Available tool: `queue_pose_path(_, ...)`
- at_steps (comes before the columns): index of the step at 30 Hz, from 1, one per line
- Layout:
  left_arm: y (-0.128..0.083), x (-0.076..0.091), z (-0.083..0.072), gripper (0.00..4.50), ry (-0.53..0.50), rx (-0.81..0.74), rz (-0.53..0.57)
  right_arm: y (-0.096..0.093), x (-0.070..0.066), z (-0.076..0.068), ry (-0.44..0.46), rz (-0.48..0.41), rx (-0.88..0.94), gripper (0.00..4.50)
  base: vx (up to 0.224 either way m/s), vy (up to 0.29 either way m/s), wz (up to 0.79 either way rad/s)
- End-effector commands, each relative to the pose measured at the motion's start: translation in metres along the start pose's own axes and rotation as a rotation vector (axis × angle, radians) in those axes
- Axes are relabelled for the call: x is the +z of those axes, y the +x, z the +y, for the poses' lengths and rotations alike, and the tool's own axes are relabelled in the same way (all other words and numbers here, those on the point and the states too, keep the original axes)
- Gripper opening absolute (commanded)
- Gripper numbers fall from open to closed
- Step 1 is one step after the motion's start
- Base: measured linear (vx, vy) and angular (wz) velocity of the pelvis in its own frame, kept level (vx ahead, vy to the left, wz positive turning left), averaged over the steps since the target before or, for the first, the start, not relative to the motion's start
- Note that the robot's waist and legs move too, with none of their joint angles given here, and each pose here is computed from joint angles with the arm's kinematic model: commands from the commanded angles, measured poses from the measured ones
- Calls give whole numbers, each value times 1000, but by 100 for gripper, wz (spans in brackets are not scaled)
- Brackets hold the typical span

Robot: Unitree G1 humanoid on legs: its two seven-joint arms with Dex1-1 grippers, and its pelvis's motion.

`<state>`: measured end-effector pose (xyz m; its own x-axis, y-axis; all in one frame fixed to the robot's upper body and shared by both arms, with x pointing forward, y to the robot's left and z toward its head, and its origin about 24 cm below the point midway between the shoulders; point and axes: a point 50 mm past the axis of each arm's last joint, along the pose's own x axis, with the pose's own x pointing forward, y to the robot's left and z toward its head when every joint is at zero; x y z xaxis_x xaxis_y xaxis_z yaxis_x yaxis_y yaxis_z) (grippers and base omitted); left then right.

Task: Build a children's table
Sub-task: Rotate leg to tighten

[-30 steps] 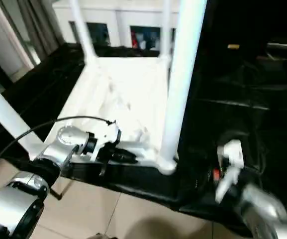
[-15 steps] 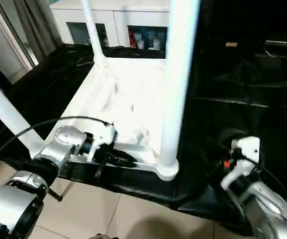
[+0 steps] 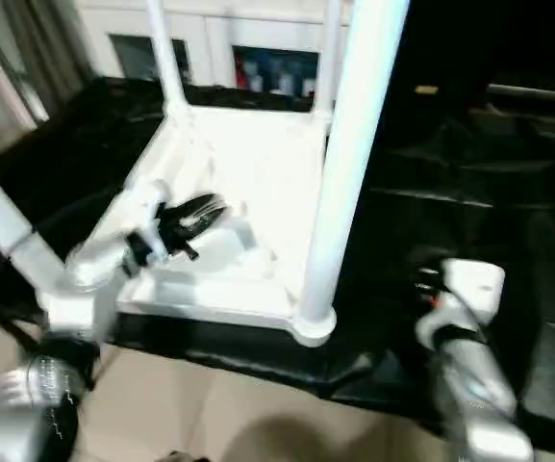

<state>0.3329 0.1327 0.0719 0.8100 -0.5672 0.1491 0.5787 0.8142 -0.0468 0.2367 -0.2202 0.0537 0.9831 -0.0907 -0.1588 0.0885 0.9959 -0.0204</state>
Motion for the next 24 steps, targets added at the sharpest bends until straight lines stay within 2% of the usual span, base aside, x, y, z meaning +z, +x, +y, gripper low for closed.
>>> queue_pose_path(1,-6,16,10,195,37,156,-81,2,10,10,-12,-46,29,351,0,0,0)
queue_pose_path(4,-24,16,4,231,95,311,-113,5,12,22,38,-97,64,385,0,0,0)
queue_pose_path(6,-30,15,1,237,94,341,-121,6,13,26,47,-115,84,394,0,0,0)
queue_pose_path(10,-52,8,-5,266,122,423,-73,6,13,35,78,-146,146,429,0,0,0)
queue_pose_path(12,-58,2,-6,279,101,445,-44,7,11,36,92,-148,165,445,0,0,0)
queue_pose_path(15,-67,-10,-9,295,112,455,11,11,7,37,63,-126,193,448,0,0,0)
queue_pose_path(16,-67,-13,-11,313,108,443,18,12,6,37,54,-114,196,450,0,0,0)
queue_pose_path(17,-66,-16,-12,317,110,447,54,13,4,37,16,-99,183,450,0,0,0)
queue_pose_path(20,-65,-18,-13,335,113,446,95,14,-1,36,-14,-61,156,450,0,0,0)
queue_pose_path(24,-66,-12,-17,335,125,420,52,15,-7,39,-38,-41,178,450,0,0,0)
